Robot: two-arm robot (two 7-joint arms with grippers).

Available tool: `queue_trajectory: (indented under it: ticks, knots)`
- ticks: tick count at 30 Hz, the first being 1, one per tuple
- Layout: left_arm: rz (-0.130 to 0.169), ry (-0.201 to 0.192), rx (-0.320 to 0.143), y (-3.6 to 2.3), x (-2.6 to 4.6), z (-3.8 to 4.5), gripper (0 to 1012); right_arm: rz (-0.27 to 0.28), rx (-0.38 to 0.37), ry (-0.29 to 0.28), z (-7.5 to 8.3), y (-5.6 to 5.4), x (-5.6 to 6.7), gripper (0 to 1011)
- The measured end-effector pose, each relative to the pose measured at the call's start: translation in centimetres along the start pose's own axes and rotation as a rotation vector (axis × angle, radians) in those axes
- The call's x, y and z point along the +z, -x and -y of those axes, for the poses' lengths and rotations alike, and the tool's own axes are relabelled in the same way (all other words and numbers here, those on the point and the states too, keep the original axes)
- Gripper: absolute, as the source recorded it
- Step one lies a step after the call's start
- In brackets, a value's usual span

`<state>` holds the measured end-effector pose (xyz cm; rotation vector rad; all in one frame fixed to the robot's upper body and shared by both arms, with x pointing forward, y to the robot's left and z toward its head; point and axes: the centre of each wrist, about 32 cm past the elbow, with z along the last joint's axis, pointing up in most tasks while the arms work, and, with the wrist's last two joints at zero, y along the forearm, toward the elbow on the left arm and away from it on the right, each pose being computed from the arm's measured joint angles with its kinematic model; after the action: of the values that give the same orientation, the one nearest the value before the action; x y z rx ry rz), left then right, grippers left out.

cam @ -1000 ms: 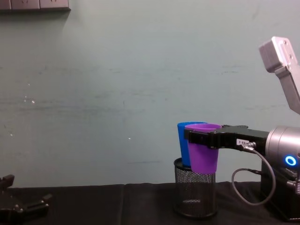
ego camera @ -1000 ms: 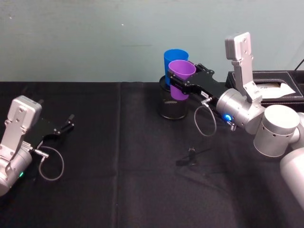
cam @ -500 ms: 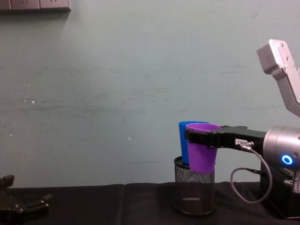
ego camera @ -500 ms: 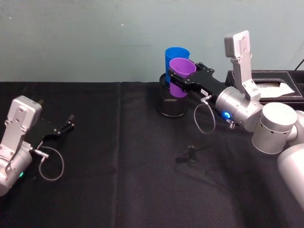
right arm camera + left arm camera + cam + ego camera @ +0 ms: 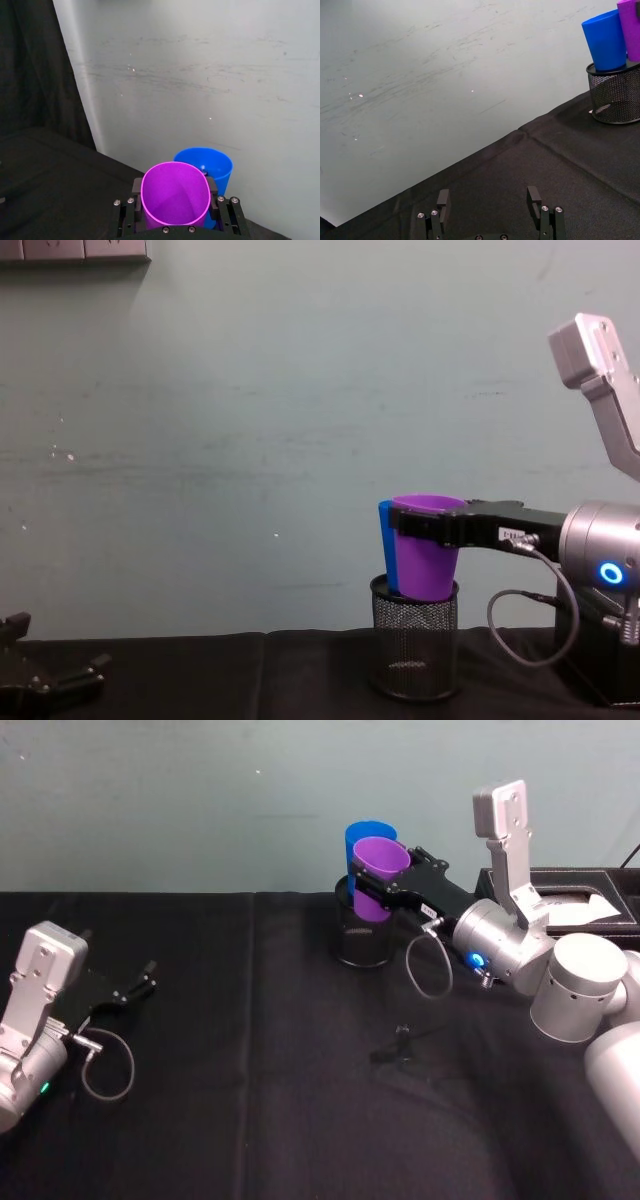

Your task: Pick up one cup with a gripper and tap it against the other cup.

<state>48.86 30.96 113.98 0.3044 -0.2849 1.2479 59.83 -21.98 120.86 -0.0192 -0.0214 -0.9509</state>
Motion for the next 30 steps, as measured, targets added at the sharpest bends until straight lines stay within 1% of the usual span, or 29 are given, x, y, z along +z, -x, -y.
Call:
queue_trajectory:
  ticks: [6,30]
  knots:
    - [0.000,0.000,0.000,0.00,0.00,0.00,1000,0.002,-0.002,-0.005,-0.13,-0.20,0.27,733]
    - [0.000,0.000,0.000,0.00,0.00,0.00,1000,-0.003,-0.002,0.002,-0.10,-0.21,0.06,733]
